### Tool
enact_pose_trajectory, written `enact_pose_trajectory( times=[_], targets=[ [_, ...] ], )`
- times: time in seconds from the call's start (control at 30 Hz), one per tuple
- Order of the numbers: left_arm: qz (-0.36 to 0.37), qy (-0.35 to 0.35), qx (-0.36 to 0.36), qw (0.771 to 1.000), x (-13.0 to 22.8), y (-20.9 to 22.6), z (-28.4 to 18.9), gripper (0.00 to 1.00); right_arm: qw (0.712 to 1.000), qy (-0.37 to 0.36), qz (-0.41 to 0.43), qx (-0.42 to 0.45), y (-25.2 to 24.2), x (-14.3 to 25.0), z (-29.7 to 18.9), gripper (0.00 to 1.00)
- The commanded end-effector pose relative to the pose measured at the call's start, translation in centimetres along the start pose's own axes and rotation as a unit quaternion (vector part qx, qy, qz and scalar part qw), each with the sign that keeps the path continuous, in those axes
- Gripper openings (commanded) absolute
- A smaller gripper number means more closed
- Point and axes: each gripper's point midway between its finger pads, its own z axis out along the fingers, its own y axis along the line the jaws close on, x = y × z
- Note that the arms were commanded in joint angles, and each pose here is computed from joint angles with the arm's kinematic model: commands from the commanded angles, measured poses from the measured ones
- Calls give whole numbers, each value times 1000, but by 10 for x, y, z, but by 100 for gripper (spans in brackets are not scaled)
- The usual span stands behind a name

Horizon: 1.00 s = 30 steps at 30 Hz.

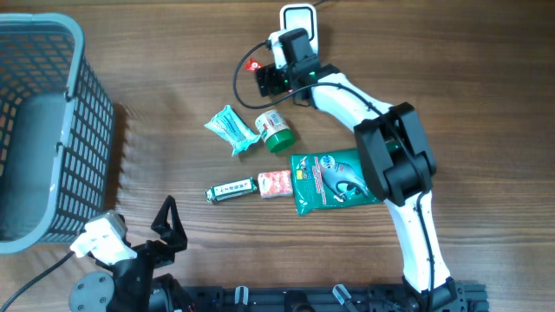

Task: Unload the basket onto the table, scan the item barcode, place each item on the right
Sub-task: 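Hold the stick under the scanner, turning its barcode toward it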

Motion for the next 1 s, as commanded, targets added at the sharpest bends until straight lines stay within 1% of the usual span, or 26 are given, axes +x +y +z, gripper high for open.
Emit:
enact_pose_trajectory(
  times=[0.0, 0.03, 0.07, 0.2, 0.27, 0.33, 0.5, 0.57, 0.63, 0.73, 0.8, 0.87, 0.93, 0.97],
  targets=[
    [-3, 2, 3, 1000, 1, -1, 1, 100, 999, 46, 15, -14, -15, 31, 12, 76],
    [-3, 2, 3, 1000, 1, -1, 1, 100, 998, 60, 16, -26, -12, 40, 14, 71],
    [-3, 2, 3, 1000, 1, -1, 1, 100, 997, 72, 10, -35, -10, 47, 15, 71],
    [-3, 2, 3, 1000, 1, -1, 1, 100, 996, 86, -4, -38, -6, 56, 16, 87],
    [-3, 2, 3, 1000, 1, -1, 1, 100, 995, 90, -4, -38, -5, 58, 15, 90],
    [-3, 2, 3, 1000, 1, -1, 1, 100, 995, 96, -11, -40, -2, 61, 15, 91],
    [-3, 2, 3, 1000, 1, -1, 1, 100, 991, 113, -68, -32, 21, 72, 17, 93],
    [-3, 2, 3, 1000, 1, -1, 1, 100, 989, 115, -87, -18, 31, 74, 18, 96],
    [-3, 2, 3, 1000, 1, -1, 1, 100, 988, 114, -106, -1, 33, 75, 20, 96],
    [-4, 2, 3, 1000, 1, -1, 1, 100, 985, 123, -112, 42, 17, 90, 34, 96],
    [-3, 2, 3, 1000, 1, -1, 1, 100, 982, 140, -115, 43, 12, 111, 47, 97],
    [-3, 2, 3, 1000, 1, -1, 1, 100, 978, 163, -127, 40, 12, 136, 59, 96],
    [-3, 2, 3, 1000, 1, -1, 1, 100, 978, 166, -120, 32, 16, 138, 60, 93],
    [-3, 2, 3, 1000, 1, -1, 1, 100, 980, 162, -114, 30, 16, 133, 60, 92]
  ],
)
